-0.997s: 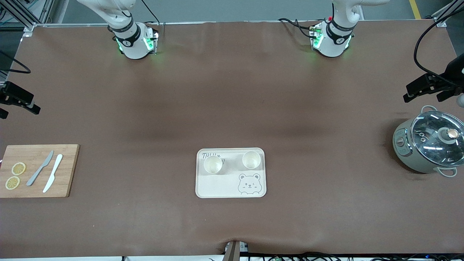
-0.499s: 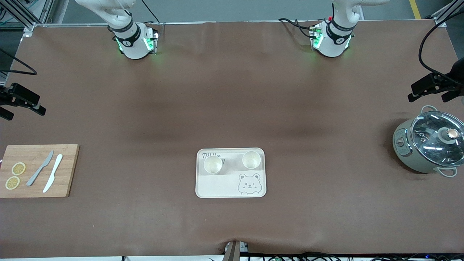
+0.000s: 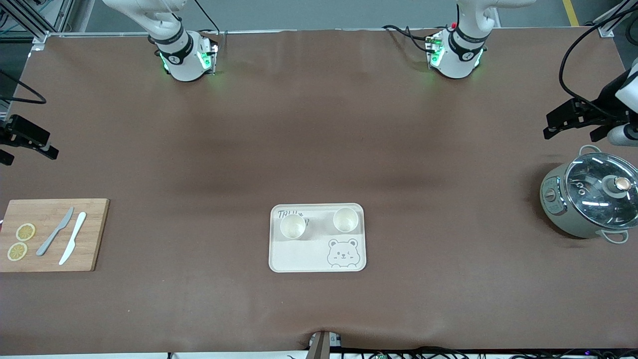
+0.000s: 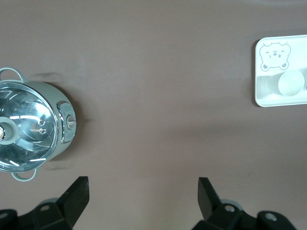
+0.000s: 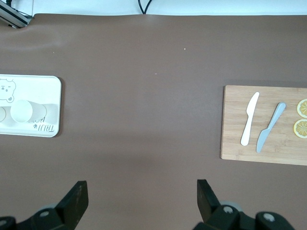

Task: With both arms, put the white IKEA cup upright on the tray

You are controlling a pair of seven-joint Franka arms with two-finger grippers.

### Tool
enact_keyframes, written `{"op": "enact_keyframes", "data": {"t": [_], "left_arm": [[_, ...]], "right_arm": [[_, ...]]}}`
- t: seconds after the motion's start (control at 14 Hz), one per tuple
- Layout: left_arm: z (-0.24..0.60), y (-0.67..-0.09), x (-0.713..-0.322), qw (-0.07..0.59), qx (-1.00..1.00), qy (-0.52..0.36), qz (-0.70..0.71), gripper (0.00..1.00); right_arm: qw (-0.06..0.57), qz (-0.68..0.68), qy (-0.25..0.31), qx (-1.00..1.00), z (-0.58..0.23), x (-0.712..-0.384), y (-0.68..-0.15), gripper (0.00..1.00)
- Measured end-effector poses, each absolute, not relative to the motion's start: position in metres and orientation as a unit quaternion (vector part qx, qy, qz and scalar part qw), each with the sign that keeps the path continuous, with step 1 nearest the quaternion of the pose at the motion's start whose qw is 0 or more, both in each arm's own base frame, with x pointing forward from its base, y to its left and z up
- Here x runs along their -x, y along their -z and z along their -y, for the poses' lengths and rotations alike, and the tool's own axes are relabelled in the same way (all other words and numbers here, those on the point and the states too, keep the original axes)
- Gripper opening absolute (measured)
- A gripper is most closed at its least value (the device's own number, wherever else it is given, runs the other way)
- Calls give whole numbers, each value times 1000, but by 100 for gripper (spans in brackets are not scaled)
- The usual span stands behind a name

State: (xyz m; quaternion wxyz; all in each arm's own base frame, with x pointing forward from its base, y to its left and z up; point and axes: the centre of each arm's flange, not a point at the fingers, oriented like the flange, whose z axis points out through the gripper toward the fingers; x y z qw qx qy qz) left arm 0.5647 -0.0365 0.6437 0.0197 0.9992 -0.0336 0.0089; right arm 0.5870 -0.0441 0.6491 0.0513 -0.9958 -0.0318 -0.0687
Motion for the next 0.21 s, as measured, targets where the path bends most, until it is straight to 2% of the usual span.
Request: {"op": "enact_keyframes", "data": {"t": [0.21], "left_arm": [[38, -644, -565, 20, -999, -9, 34, 100]], "right_arm": [[51, 29, 69, 996, 47, -588, -649, 100]]}}
